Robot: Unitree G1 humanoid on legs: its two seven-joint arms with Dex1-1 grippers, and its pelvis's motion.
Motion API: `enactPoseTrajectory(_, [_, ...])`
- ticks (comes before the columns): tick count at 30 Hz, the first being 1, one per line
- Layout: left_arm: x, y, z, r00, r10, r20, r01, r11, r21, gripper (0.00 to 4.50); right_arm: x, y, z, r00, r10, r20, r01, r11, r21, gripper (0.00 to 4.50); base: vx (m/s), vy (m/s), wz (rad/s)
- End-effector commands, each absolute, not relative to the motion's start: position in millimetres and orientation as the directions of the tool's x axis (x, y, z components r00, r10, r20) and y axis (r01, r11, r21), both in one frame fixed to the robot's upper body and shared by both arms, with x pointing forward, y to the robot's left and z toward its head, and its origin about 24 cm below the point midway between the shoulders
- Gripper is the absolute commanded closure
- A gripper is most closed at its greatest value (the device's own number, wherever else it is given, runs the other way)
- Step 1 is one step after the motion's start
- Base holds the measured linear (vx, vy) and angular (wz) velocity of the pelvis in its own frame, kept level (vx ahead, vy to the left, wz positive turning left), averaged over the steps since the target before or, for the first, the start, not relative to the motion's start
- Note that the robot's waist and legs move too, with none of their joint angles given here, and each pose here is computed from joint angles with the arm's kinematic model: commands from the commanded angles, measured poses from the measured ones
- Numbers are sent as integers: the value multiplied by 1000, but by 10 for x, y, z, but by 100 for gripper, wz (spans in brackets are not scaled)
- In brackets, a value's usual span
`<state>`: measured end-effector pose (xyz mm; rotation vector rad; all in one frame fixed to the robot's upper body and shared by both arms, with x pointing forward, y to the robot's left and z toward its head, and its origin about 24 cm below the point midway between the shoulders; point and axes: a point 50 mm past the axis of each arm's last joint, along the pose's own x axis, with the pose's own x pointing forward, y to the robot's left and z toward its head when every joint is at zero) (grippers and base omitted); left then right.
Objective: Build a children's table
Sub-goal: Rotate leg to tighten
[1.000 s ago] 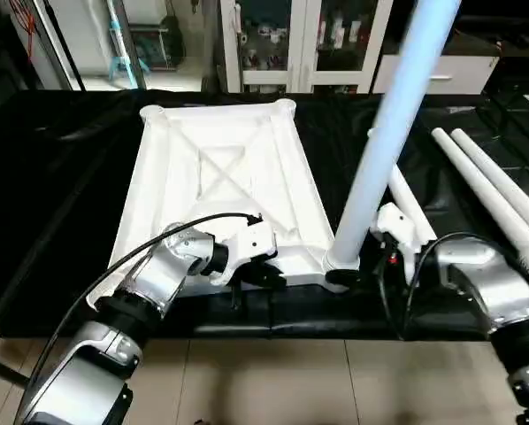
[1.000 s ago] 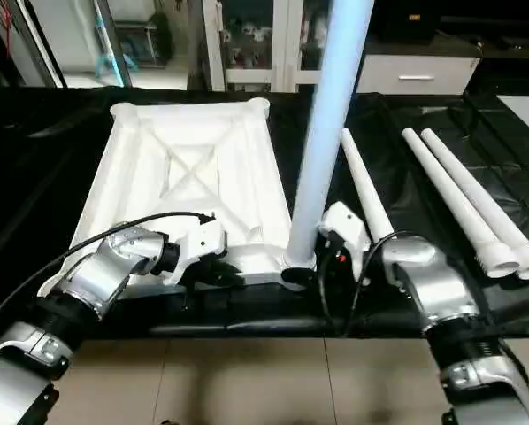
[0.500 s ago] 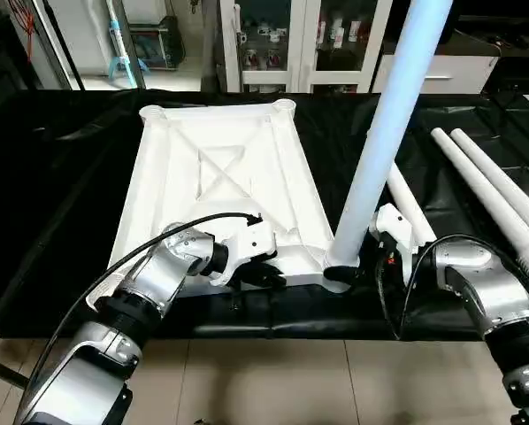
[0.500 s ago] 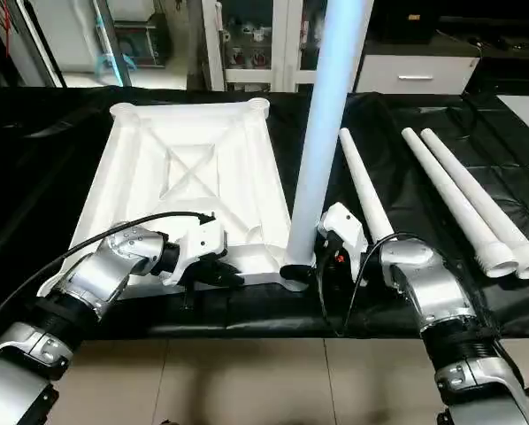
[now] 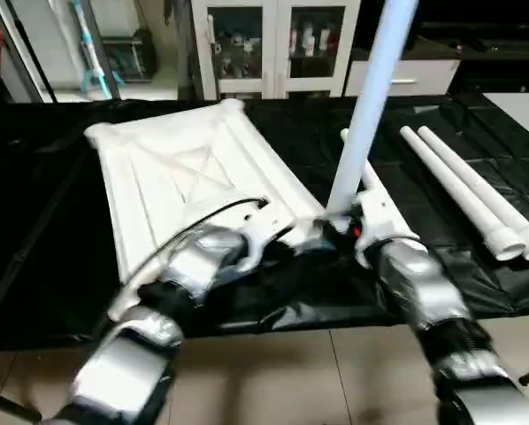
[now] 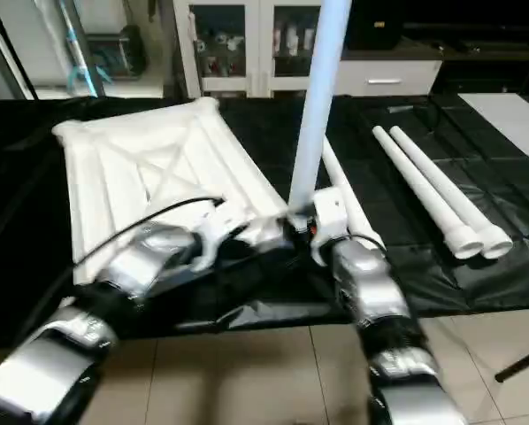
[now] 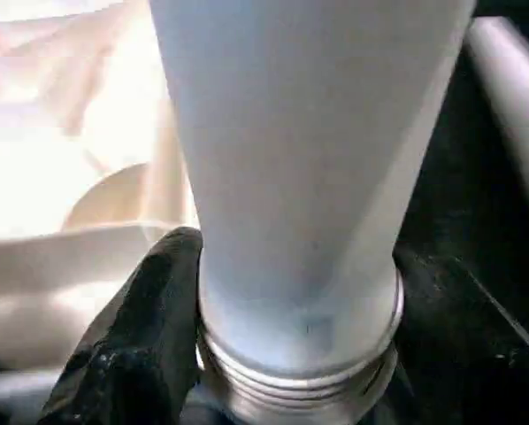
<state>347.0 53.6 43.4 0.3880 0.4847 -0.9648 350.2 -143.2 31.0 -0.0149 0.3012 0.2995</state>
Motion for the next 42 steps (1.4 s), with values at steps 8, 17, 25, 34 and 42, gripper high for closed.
enactPoseTrajectory(8, [3585,461,439,614,-559,-557,741,652,162,450,3611,-1165,245,945,64,-321,-61,998,19,183,0,0,0])
enactPoseTrajectory(17, [3556,645,370,596,-555,-579,753,637,165,450,3610,-1085,417,951,250,-180,-254,967,2,80,0,0,0])
enactPoseTrajectory(25, [3386,839,327,473,-657,-587,850,516,108,450,3486,-1346,500,883,436,-175,-441,897,7,37,0,0,0])
enactPoseTrajectory(34, [3035,912,382,137,-796,-589,985,170,0,450,3262,-1667,627,647,721,-249,-746,666,-11,37,0,0,0])
enactPoseTrajectory(42, [2984,940,370,53,-774,-632,995,93,-30,450,3190,-1762,497,458,820,-345,-847,519,110,37,0,0,0])
